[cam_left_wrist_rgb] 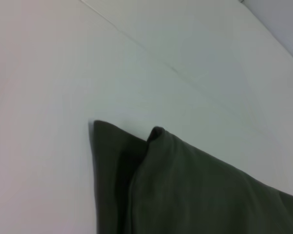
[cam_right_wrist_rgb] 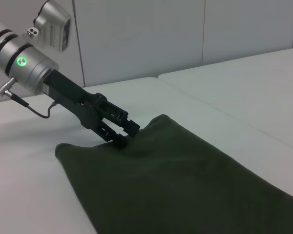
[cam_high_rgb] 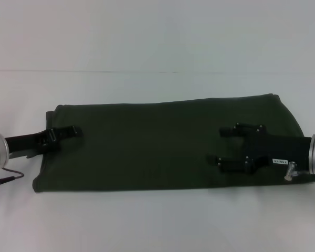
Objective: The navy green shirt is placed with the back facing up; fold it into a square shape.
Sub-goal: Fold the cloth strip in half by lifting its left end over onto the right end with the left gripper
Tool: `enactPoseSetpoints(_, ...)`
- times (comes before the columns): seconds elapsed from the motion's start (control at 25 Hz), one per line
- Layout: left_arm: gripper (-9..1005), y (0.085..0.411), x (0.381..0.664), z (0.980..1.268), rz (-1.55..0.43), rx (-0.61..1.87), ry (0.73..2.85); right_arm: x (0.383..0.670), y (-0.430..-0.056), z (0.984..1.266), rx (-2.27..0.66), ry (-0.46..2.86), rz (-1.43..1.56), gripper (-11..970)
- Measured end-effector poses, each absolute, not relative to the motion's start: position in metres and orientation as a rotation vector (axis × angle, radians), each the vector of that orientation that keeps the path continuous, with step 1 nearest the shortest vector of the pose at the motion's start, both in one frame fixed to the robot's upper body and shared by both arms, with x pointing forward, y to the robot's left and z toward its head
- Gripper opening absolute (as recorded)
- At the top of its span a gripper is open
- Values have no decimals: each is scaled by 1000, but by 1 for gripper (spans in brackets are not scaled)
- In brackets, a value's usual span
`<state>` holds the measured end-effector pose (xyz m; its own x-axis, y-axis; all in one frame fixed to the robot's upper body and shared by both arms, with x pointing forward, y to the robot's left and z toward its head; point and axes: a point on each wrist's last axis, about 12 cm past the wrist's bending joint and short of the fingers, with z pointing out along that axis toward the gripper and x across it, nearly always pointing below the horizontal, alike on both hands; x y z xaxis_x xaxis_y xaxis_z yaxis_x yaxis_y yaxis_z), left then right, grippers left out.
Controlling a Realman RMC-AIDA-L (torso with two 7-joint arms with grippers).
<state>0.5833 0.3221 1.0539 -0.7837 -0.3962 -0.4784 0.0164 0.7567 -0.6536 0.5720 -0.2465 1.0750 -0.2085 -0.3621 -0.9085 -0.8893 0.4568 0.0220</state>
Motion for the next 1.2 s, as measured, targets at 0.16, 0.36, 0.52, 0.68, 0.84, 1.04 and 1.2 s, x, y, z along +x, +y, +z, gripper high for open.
enactPoseSetpoints(0.16,897,325,585,1055,-843,-283,2334,573,-246,1076,-1065,1775,714,861)
enactPoseSetpoints(0.36,896,331,587,1059,-822,-293,2327,573,-246,1076,-1060,1772,715,861)
enactPoseSetpoints(0.52,896,340,585,1067,-830,-284,2337,573,-246,1076,-1070,1767,710,861)
enactPoseSetpoints(0.68,896,351,580,1076,-841,-272,2384,573,-245,1076,-1078,1765,709,861)
enactPoseSetpoints(0.84,896,356,577,1080,-845,-284,2408,573,-245,1076,-1080,1764,710,861)
enactPoseSetpoints(1.04,896,357,576,1075,-823,-305,2411,572,-245,1076,-1080,1764,712,861)
enactPoseSetpoints(1.2,897,355,577,1072,-815,-315,2410,572,-245,1076,-1080,1764,713,861)
